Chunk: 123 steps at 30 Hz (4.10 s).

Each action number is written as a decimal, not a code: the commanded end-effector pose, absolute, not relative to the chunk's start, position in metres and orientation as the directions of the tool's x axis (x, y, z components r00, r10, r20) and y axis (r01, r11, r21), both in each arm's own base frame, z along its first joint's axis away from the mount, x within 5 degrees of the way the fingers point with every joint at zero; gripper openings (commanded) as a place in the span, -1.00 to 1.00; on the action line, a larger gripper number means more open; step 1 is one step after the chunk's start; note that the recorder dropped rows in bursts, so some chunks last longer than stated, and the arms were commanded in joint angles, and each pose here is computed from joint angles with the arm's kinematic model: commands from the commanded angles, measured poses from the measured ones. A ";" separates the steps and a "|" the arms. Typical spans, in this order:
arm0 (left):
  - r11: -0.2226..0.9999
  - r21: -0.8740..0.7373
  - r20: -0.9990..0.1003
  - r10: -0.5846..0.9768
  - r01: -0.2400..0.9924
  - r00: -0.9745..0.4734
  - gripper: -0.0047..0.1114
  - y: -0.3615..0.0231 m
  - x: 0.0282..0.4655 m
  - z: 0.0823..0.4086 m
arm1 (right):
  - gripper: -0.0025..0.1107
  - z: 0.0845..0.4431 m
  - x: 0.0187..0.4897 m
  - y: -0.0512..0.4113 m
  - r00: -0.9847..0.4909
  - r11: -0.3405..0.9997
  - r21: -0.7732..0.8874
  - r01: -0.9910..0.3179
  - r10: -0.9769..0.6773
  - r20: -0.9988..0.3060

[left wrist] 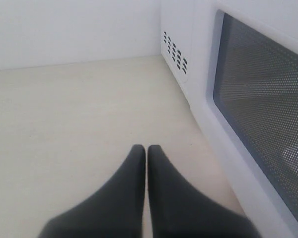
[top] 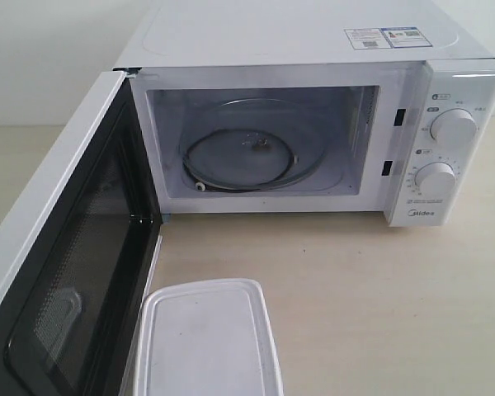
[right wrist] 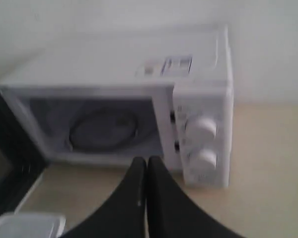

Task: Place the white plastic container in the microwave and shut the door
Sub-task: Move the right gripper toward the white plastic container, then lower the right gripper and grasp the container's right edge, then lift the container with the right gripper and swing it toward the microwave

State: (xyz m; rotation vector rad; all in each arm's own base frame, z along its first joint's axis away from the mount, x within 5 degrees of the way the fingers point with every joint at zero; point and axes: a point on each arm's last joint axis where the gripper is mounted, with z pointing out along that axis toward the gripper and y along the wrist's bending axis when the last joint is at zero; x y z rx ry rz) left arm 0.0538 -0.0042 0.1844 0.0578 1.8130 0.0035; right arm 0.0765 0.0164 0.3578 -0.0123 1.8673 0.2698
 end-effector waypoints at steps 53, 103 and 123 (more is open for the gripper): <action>0.999 0.028 -0.970 0.035 0.033 -0.240 -0.85 -0.004 0.054 0.183 | -0.07 0.109 0.249 0.121 -0.924 0.381 0.842 -0.382 -0.150 -0.352; 0.999 0.028 -0.970 0.035 0.033 -0.240 -0.85 -0.004 0.054 0.183 | -0.08 0.099 0.248 0.149 -0.911 0.513 0.753 -0.411 -0.216 -0.350; 0.999 0.028 -0.970 0.035 0.033 -0.240 -0.85 -0.004 0.054 0.183 | -0.96 0.112 0.244 0.153 -0.908 0.432 0.799 -0.418 -0.223 -0.355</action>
